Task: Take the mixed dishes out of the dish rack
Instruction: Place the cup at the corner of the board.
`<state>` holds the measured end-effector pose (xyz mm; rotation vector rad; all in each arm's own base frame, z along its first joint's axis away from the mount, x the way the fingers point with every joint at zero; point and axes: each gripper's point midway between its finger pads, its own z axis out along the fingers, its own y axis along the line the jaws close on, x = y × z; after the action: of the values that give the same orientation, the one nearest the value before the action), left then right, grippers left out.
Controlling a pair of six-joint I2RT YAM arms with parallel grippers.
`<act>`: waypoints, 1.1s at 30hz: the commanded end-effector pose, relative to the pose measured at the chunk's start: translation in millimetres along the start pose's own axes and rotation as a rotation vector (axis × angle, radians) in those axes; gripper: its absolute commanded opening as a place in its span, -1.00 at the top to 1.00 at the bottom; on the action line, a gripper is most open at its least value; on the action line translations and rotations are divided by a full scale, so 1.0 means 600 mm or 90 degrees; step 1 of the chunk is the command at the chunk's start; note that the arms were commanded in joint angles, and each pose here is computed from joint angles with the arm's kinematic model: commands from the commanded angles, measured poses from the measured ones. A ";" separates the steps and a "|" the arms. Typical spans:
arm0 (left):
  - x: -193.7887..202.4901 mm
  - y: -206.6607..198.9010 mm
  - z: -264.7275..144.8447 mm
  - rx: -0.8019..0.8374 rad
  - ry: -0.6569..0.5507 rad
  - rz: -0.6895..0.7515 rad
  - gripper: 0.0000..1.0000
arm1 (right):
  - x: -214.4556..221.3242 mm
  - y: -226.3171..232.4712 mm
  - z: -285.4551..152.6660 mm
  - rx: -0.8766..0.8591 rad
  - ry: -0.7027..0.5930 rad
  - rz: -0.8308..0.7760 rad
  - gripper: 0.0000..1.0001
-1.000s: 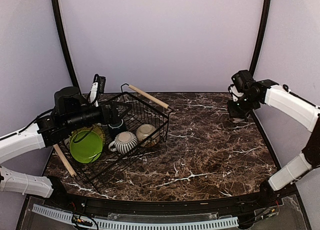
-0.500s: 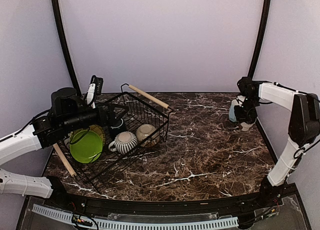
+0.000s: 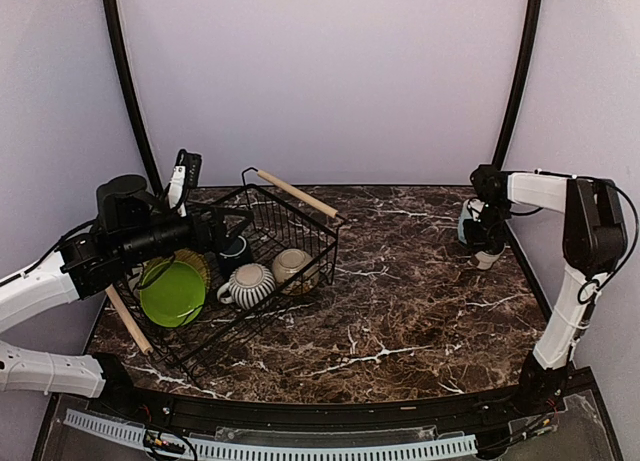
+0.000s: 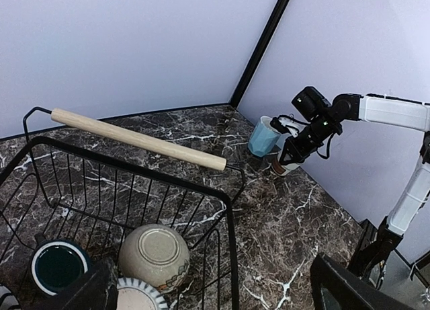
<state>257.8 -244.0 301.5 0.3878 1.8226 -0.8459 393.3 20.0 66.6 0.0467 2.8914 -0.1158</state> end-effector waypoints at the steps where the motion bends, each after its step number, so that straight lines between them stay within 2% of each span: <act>1: -0.009 0.000 -0.005 -0.009 0.004 0.012 -0.98 | -0.029 -0.005 -0.012 0.010 -0.039 0.003 0.92; 9: 0.000 0.003 0.004 -0.011 0.019 0.000 -0.98 | -0.034 0.001 -0.018 -0.004 -0.045 -0.001 0.52; 16: 0.016 0.031 0.012 -0.071 0.057 -0.010 -0.98 | -0.032 0.002 -0.097 -0.018 -0.097 0.001 0.16; 19: 0.030 0.055 0.018 -0.124 0.091 -0.003 -0.98 | -0.023 0.028 -0.129 -0.061 -0.130 -0.006 0.05; 25: 0.071 0.114 0.030 -0.255 0.201 0.027 -0.98 | 0.005 0.107 -0.176 -0.177 -0.214 -0.049 -0.18; 32: 0.100 0.191 0.038 -0.426 0.374 0.122 -0.98 | 0.040 0.118 -0.176 -0.204 -0.213 -0.055 -0.24; 33: 0.086 0.191 0.045 -0.431 0.372 0.125 -0.98 | 0.042 0.120 -0.179 -0.209 -0.216 -0.057 -0.24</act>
<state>322.0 -219.7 215.7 0.3359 2.3206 -0.2057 345.9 92.1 149.0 -0.1408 2.5938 0.2355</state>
